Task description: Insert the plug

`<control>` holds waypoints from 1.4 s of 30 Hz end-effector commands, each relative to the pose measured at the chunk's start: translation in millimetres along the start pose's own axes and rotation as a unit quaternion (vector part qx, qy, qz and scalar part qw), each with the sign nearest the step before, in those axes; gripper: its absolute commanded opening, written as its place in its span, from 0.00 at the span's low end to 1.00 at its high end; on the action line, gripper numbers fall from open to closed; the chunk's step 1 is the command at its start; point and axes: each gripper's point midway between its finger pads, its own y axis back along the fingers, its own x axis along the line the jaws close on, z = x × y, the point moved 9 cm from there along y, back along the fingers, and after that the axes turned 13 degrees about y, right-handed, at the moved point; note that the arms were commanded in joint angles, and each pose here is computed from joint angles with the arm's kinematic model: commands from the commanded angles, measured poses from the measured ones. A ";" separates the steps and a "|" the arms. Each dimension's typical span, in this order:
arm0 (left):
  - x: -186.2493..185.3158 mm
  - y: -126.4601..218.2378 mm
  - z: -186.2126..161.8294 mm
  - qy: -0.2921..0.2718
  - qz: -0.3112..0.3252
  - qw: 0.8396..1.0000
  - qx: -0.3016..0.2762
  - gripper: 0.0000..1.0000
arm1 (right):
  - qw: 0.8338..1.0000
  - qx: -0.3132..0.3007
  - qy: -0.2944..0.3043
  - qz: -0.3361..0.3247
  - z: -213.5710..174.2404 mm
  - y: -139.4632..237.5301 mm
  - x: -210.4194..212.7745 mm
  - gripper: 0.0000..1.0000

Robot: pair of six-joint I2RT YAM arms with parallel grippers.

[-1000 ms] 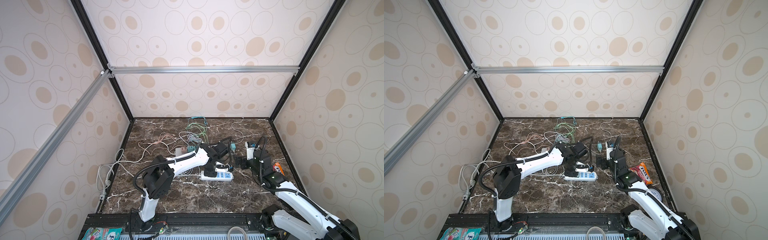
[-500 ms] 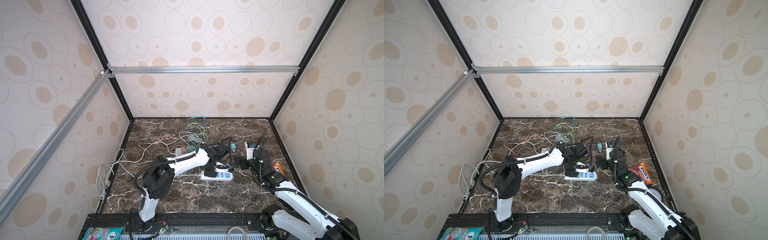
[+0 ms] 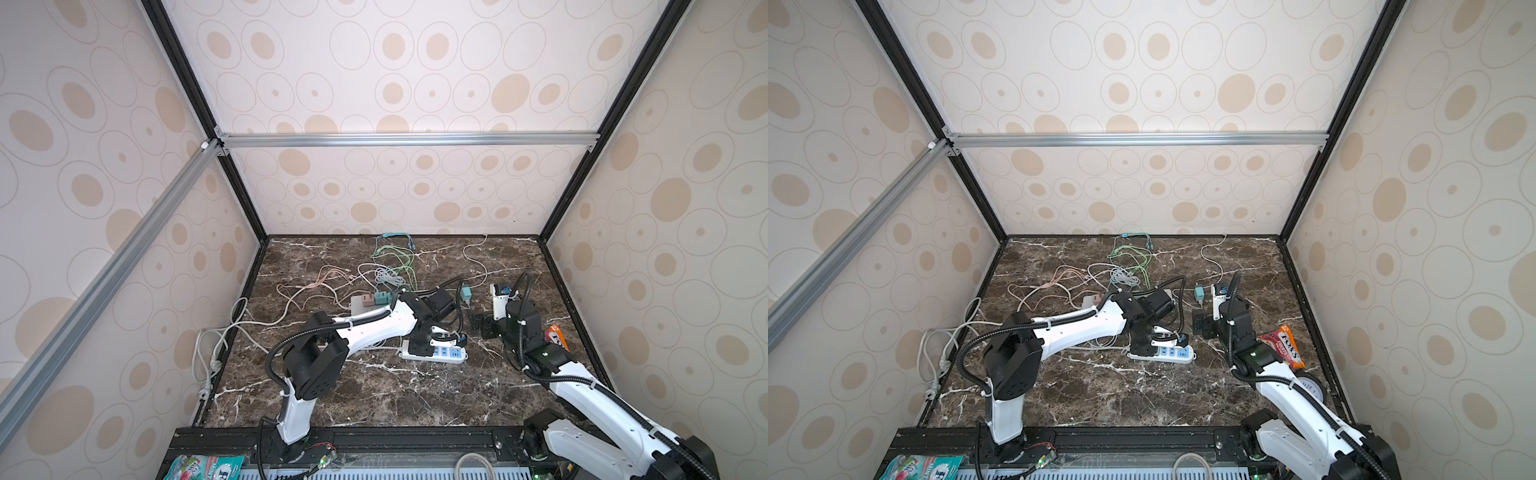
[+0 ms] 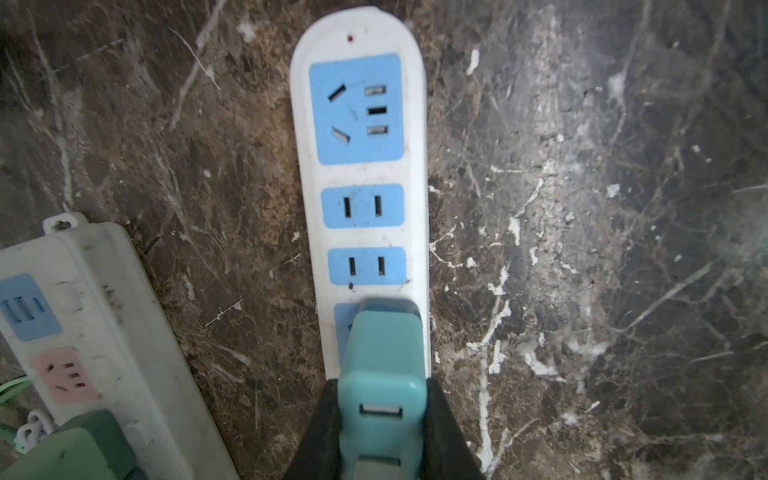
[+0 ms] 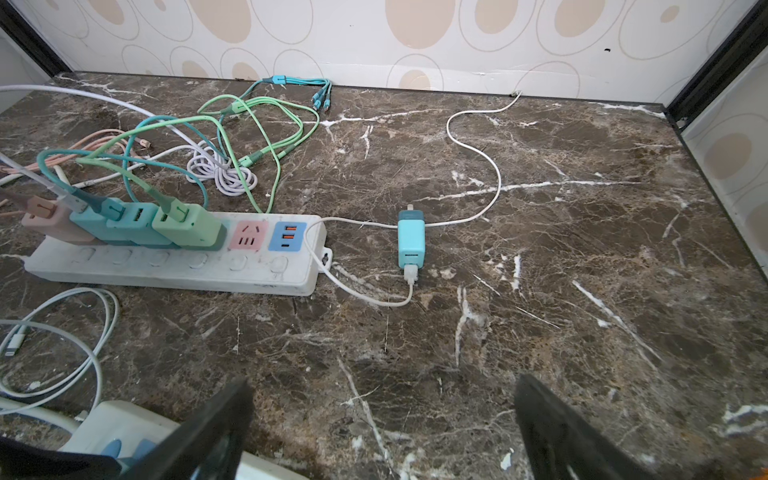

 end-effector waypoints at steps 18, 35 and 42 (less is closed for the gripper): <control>37.6 93.2 12.9 0.052 0.049 0.969 -0.237 0.98 | 0.964 0.222 -0.143 -0.011 -4.5 -77.0 -35.4 0.99; 65.9 129.5 -13.2 0.306 0.211 0.811 -0.452 0.98 | 0.935 0.329 -0.122 0.042 -7.7 -199.2 -27.2 0.69; 80.7 136.3 -22.7 0.360 0.235 0.784 -0.447 0.98 | 0.932 0.347 -0.102 0.020 -17.4 -212.1 -29.0 0.48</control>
